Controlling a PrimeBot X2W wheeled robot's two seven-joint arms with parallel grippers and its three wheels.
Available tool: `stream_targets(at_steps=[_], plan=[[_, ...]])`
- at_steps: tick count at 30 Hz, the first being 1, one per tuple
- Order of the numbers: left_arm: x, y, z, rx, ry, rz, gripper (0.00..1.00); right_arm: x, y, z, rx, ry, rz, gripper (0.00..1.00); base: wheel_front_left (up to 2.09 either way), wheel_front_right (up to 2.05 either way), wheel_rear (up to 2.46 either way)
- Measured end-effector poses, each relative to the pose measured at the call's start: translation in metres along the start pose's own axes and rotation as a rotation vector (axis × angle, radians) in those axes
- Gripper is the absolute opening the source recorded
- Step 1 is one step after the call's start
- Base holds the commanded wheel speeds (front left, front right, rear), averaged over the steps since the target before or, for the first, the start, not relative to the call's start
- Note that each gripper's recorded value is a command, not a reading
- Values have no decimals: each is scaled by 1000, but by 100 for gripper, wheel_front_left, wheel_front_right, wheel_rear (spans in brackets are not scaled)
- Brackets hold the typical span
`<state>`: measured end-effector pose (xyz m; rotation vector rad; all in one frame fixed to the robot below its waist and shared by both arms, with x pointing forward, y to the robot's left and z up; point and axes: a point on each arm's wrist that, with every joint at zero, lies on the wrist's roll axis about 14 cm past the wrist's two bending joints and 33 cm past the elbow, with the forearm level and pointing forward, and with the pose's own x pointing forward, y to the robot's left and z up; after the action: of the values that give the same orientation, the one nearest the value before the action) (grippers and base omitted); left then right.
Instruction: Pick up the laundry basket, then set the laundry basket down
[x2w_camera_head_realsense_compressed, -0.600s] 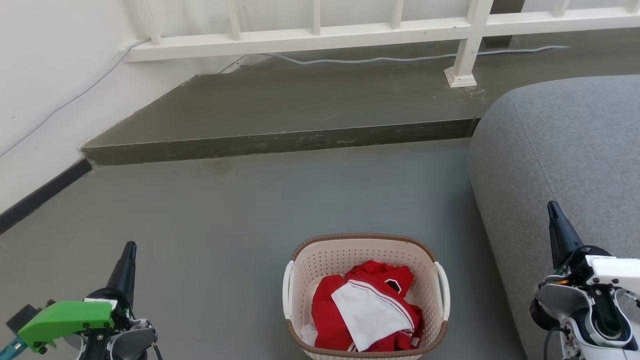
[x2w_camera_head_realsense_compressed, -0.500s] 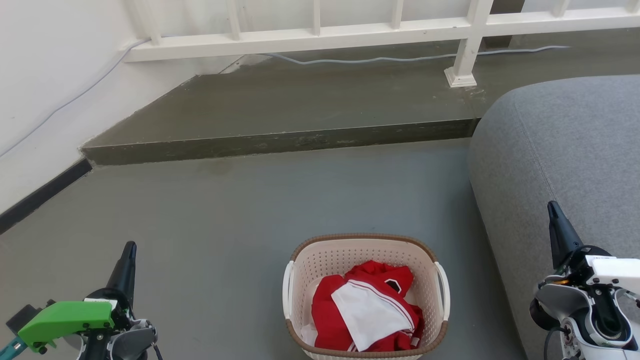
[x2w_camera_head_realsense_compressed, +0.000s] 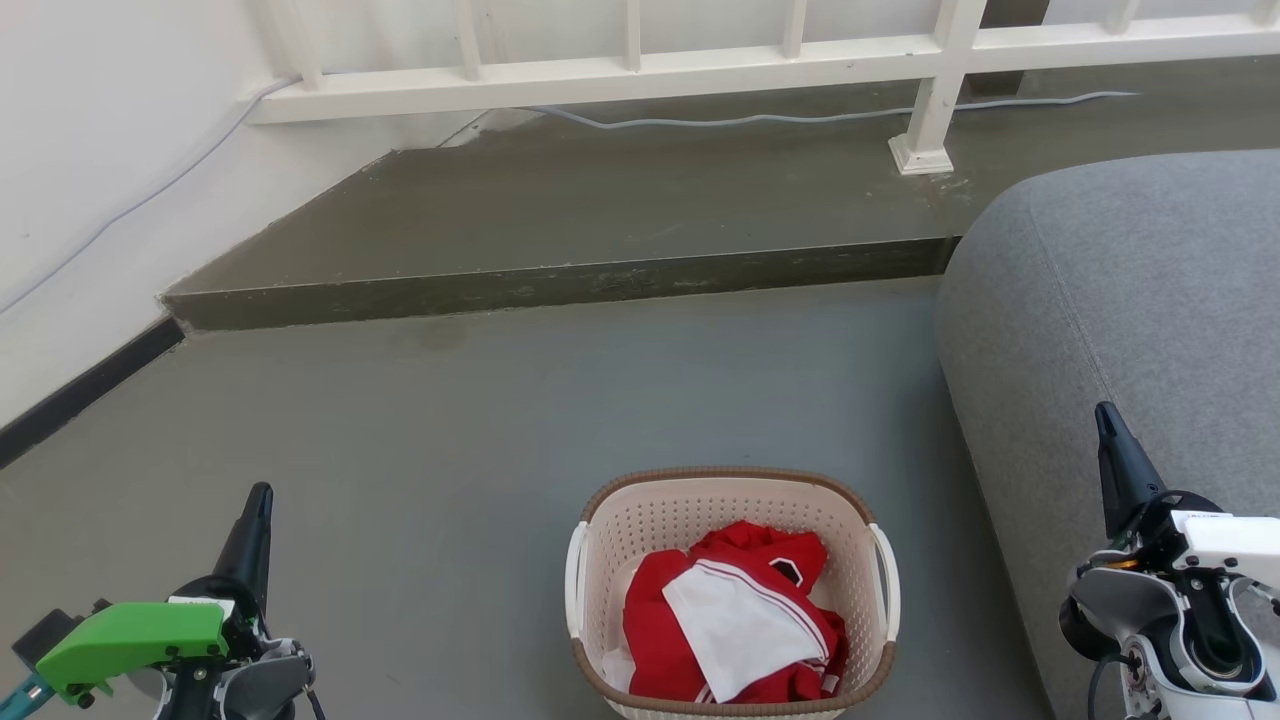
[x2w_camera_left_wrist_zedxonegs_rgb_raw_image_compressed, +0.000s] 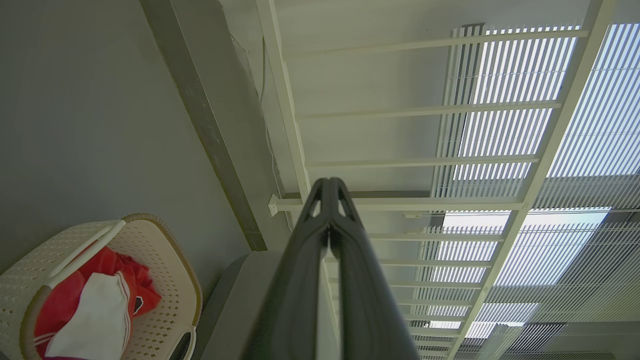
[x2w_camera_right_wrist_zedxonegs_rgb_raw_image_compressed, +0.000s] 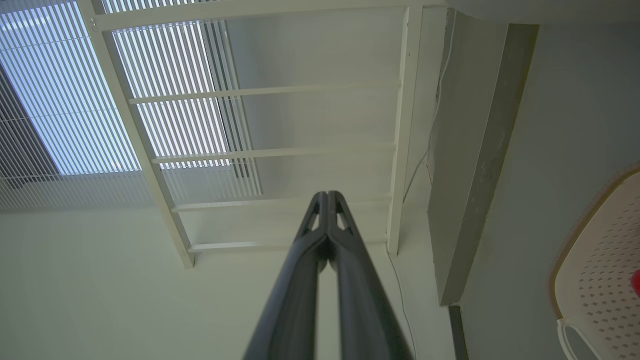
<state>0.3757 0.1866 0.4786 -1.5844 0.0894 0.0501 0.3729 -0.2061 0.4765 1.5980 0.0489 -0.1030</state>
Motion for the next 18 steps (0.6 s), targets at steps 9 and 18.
stream_targets(at_steps=[9, 18], plan=[[0, 0, 0, 0, 0, 0, 0, 0, 0, 0, 0, 0, 0, 0, 0, 0, 0], [0, 0, 0, 0, 0, 0, 0, 0, 0, 0, 0, 0, 0, 0, 0, 0, 0]])
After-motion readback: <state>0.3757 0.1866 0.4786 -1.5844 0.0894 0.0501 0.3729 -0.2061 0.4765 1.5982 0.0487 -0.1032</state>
